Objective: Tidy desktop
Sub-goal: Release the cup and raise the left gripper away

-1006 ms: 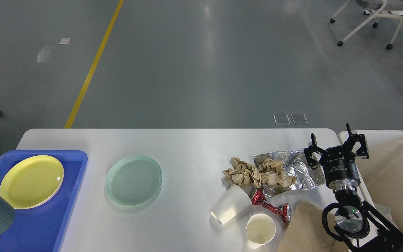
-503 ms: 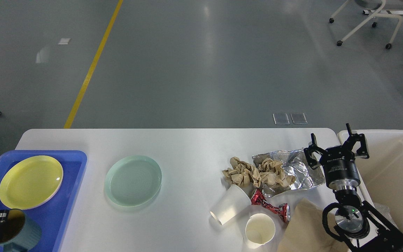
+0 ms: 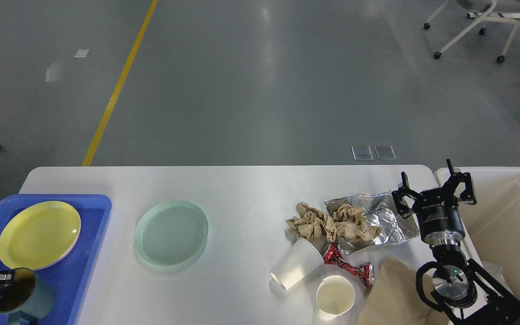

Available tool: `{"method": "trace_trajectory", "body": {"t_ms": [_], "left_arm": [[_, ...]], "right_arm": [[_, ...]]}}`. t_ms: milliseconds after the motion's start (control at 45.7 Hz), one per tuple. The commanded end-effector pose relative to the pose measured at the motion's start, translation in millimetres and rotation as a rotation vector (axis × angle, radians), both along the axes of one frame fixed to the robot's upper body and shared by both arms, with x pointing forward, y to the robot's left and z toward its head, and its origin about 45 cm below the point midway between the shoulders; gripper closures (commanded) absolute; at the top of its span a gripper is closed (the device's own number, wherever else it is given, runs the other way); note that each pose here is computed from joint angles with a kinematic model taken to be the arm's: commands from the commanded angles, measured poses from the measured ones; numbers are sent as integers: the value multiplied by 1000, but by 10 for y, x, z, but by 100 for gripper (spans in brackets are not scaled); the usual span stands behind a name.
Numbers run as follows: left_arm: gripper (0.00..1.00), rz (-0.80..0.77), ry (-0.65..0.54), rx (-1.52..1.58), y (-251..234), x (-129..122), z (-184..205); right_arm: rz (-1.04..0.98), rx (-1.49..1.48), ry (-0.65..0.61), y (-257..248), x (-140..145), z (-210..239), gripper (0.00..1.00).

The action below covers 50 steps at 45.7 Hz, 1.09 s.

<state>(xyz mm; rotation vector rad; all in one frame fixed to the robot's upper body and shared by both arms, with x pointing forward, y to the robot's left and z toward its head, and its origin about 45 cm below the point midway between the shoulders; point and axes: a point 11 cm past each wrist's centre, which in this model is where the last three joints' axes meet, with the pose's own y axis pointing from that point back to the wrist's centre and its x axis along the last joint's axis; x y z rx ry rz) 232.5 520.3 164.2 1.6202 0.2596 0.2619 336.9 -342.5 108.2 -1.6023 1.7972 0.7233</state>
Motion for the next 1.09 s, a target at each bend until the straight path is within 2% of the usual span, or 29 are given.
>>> {"method": "trace_trajectory", "body": {"t_ms": [0,109,175,197,372,569,722,940,1072], "left_arm": [[91,10,-24,5,19,-10,-31],[80,12,-39,7,20,1,-36],[61,22,-59,7,20,18,-39],[49,41,-83,-1,14,39,-37],[28,111,-120,-38,-27,81,-38],[19,115,-88,-71,-103,0,-48],[11,98,-21,-120,-243,-11,52],[5,61,13,-70,-253,203,463],[4,11,10,-4,-270,396,901]], "right_arm": [[0,0,0,0,0,-1,0],[0,0,0,0,0,-1,0],[0,0,0,0,0,-1,0],[0,0,0,0,0,-1,0],[-1,0,-1,-1,0,1,0],[0,0,0,0,0,-1,0],[-1,0,-1,-1,0,1,0],[0,0,0,0,0,-1,0],[-1,0,-1,-1,0,1,0]]}}
